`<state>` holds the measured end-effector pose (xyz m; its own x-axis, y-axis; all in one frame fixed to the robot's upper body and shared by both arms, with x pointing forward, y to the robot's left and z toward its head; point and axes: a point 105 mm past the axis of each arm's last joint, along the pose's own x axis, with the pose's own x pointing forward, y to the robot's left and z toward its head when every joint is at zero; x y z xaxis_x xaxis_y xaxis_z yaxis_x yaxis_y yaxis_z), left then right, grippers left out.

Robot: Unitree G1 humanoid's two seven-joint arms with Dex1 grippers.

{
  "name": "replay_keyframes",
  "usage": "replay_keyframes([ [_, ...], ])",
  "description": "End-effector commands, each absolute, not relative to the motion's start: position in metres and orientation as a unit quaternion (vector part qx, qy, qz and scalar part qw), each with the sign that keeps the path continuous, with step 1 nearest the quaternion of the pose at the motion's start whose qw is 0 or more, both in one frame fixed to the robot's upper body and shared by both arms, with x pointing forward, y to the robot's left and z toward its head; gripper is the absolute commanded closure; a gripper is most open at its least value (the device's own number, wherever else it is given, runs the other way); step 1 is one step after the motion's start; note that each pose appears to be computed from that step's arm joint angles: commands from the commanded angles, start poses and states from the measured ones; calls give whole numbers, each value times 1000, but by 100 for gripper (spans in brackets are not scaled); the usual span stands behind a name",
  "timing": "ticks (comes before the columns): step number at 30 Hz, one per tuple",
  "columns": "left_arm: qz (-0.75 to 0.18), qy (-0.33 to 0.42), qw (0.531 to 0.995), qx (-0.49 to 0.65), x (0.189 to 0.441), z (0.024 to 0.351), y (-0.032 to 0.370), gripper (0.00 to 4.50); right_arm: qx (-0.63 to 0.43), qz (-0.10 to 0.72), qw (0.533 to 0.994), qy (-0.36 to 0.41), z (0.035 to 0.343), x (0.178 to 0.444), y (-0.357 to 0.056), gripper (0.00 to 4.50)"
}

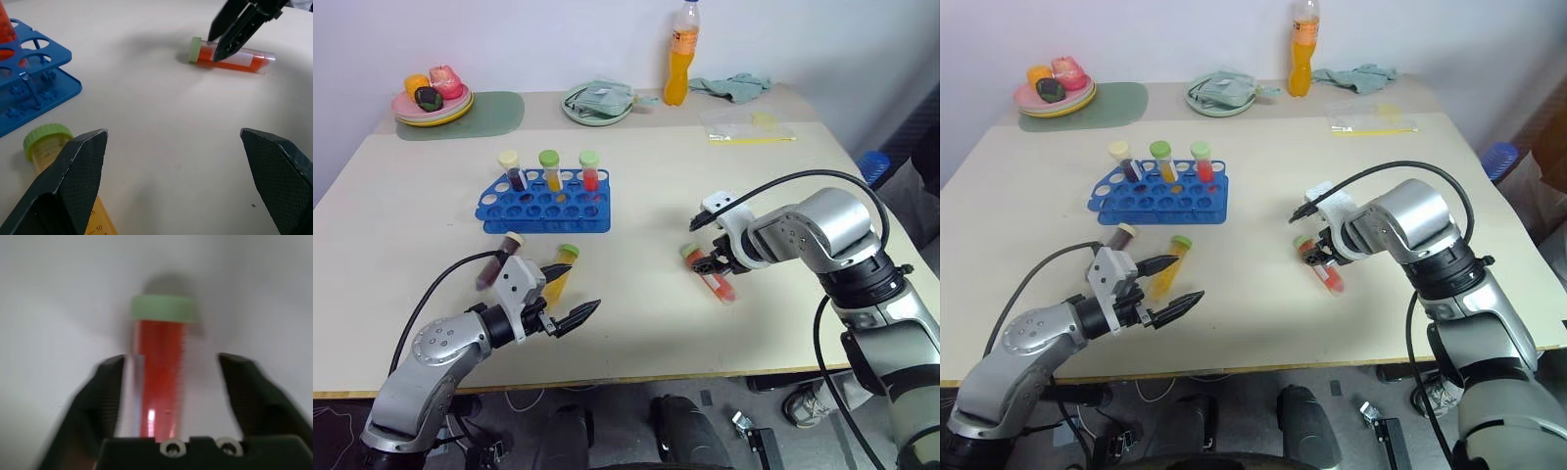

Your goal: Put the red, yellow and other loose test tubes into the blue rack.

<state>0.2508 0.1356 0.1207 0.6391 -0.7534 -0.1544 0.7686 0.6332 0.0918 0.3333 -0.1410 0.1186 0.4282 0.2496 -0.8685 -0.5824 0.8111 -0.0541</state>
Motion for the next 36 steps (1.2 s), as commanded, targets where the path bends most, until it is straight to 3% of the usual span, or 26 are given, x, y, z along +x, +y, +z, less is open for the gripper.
replay_keyframes([
  [1,-426,30,900,86,247,130,131,0,-185,258,830,460,128,335,-135,328],
  [2,-424,31,901,86,246,130,132,0,-183,262,831,455,131,336,-133,364],
  [5,-419,35,903,89,244,129,136,0,-186,274,849,412,153,340,-123,375],
  [8,-402,37,910,92,247,128,145,0,-216,356,878,235,202,340,-86,375],
  [12,-352,28,930,97,258,127,165,0,-193,435,880,-2,246,330,-38,375],
  [15,-296,16,950,95,270,128,188,0,-109,466,872,-103,262,328,-6,375],
  [18,-187,-26,975,115,291,135,224,0,26,467,874,-127,264,345,19,375],
  [21,-117,-68,985,106,303,145,245,0,53,424,891,-155,252,368,41,375],
  [27,-133,-82,982,110,302,150,235,0,52,378,911,-154,225,395,53,375],
  [36,-143,-86,980,105,299,158,226,0,36,384,912,-143,204,399,59,375],
])
